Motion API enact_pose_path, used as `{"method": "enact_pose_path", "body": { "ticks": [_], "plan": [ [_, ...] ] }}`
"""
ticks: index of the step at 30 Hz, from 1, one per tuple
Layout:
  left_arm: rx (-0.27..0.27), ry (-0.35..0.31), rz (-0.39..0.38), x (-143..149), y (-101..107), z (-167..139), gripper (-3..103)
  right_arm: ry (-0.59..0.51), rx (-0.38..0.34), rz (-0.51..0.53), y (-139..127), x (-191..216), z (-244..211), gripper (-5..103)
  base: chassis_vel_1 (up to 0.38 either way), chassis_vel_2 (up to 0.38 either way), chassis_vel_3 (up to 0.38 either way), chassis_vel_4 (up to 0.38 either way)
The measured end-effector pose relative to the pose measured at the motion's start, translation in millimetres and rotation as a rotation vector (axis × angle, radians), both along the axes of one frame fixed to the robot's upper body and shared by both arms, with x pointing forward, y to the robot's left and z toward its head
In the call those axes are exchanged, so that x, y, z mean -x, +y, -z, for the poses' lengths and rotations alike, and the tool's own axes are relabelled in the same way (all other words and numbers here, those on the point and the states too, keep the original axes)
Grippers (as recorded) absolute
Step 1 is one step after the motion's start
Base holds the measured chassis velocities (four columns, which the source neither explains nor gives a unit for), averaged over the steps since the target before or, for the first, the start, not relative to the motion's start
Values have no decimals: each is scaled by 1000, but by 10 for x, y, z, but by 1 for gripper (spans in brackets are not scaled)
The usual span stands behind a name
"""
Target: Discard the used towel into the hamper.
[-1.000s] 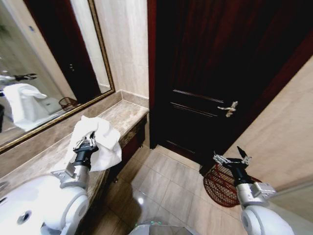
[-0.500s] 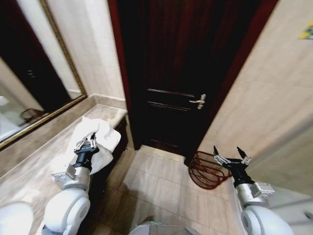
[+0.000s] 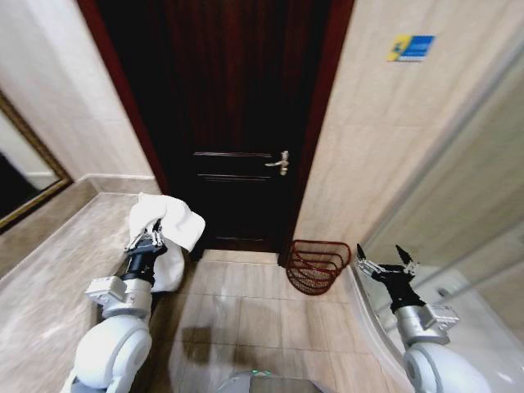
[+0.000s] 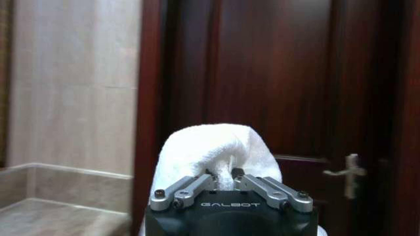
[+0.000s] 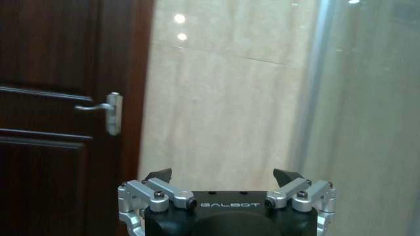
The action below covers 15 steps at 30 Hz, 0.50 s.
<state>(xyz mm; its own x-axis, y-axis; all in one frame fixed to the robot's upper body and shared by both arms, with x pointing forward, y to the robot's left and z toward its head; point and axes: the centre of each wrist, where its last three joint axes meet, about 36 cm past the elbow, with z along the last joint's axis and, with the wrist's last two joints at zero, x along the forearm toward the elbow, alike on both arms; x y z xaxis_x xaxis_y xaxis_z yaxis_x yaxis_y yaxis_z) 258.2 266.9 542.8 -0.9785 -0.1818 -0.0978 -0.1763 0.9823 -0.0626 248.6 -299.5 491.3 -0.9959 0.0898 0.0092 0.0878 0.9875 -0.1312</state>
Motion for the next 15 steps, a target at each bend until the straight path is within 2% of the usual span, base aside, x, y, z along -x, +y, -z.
{"method": "enact_pose_path", "body": {
  "ticks": [9, 15],
  "plan": [
    [-1, -10, 29, 39, -44, 53, 7, -7, -1, -4, -19, -13, 11, 100, -108, -113, -112, -106],
    [-13, -37, 44, 41, -52, 84, 7, -10, -7, -3, -21, -46, 32, 100, 0, 0, 0, 0]
  ]
}}
